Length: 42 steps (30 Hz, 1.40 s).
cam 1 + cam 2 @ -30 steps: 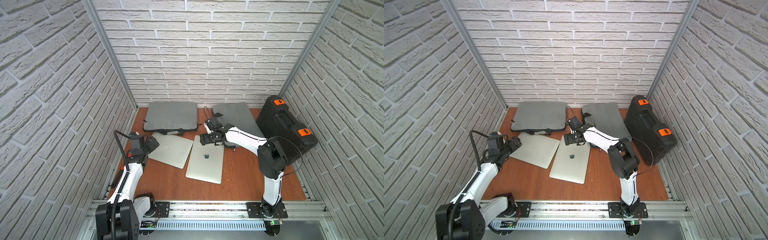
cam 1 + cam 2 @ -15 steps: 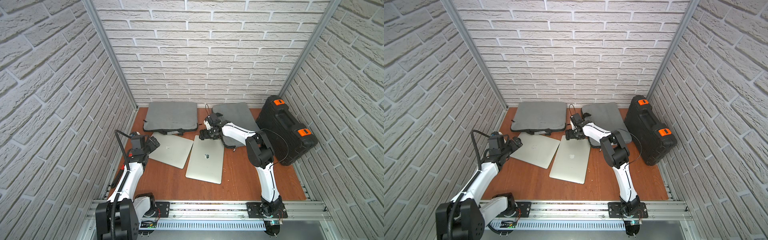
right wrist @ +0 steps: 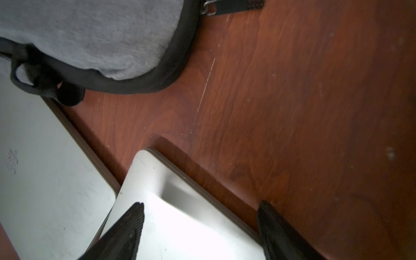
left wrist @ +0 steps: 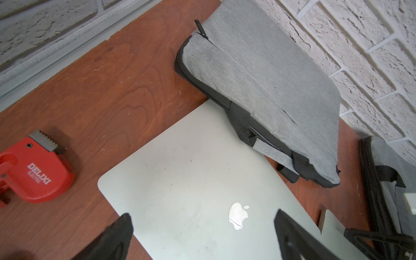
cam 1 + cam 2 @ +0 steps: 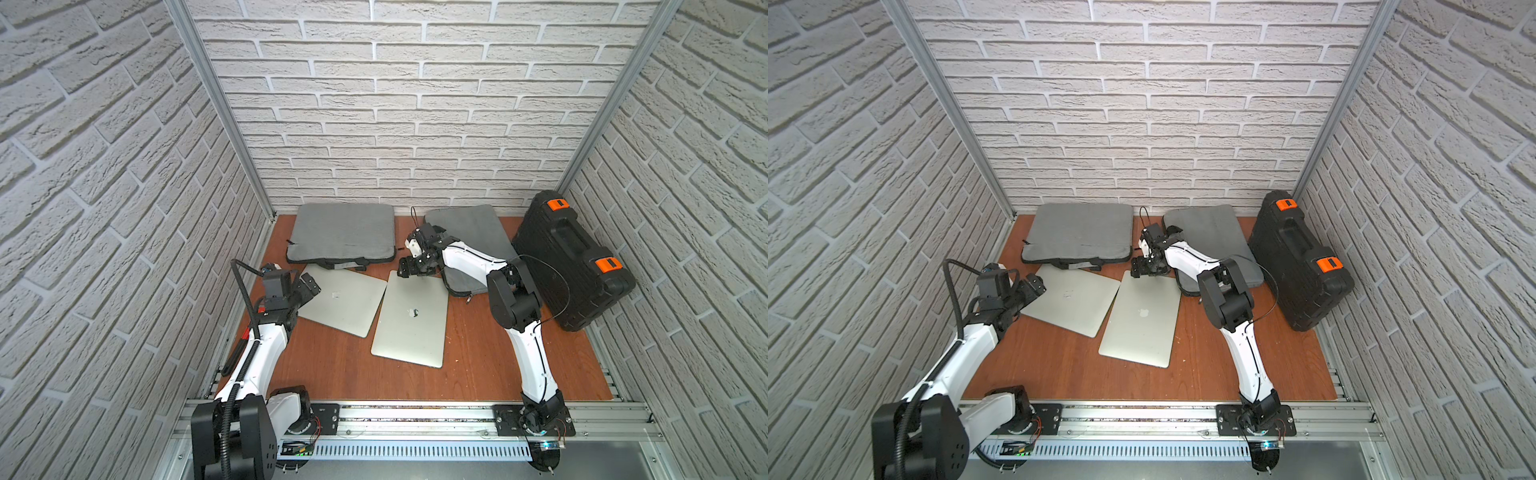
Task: Open the zippered laptop bag and take out the laptop
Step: Adjust the laptop at the center of the board.
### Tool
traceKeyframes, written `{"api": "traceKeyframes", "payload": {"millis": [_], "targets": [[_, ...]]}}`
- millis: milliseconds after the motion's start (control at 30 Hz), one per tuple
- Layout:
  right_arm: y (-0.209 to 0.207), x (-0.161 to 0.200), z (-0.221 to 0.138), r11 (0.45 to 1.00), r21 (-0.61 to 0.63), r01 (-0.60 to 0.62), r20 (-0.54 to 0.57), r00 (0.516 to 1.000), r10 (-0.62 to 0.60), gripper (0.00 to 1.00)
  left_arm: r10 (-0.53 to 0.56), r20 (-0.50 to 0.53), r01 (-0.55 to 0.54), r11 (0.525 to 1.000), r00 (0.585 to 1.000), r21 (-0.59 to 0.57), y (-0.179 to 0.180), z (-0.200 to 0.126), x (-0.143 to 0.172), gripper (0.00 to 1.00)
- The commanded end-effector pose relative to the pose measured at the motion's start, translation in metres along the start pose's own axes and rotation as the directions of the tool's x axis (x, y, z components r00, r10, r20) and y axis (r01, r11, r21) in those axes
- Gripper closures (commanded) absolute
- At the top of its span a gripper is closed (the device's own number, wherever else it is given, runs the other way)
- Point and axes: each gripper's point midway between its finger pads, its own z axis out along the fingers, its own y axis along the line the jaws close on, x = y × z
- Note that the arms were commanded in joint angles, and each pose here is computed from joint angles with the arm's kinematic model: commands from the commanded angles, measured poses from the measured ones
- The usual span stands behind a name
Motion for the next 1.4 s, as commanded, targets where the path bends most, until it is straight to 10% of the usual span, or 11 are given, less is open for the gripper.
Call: {"api": "traceKeyframes", "payload": {"millis": [0, 533, 1367], "targets": [[0.0, 0.04, 0.01, 0.999, -0.038, 0.03, -0.186, 0.982, -0.036, 0.22, 0.014, 0.05, -0.015, 1.0, 0.999, 0.02, -0.008, 0.0, -0.014, 0.02], [-0.047, 0.041, 0.026, 0.994, 0.066, 0.087, -0.293, 0.954, -0.065, 0.26, 0.023, 0.042, -0.024, 1.0, 0.999, 0.015, -0.007, 0.001, -0.011, 0.02], [-0.008, 0.086, -0.014, 0.968, -0.162, 0.192, -0.4, 0.884, -0.242, 0.39, 0.03, 0.035, -0.03, 0.999, 0.999, 0.01, -0.007, 0.006, -0.01, 0.02]]}}
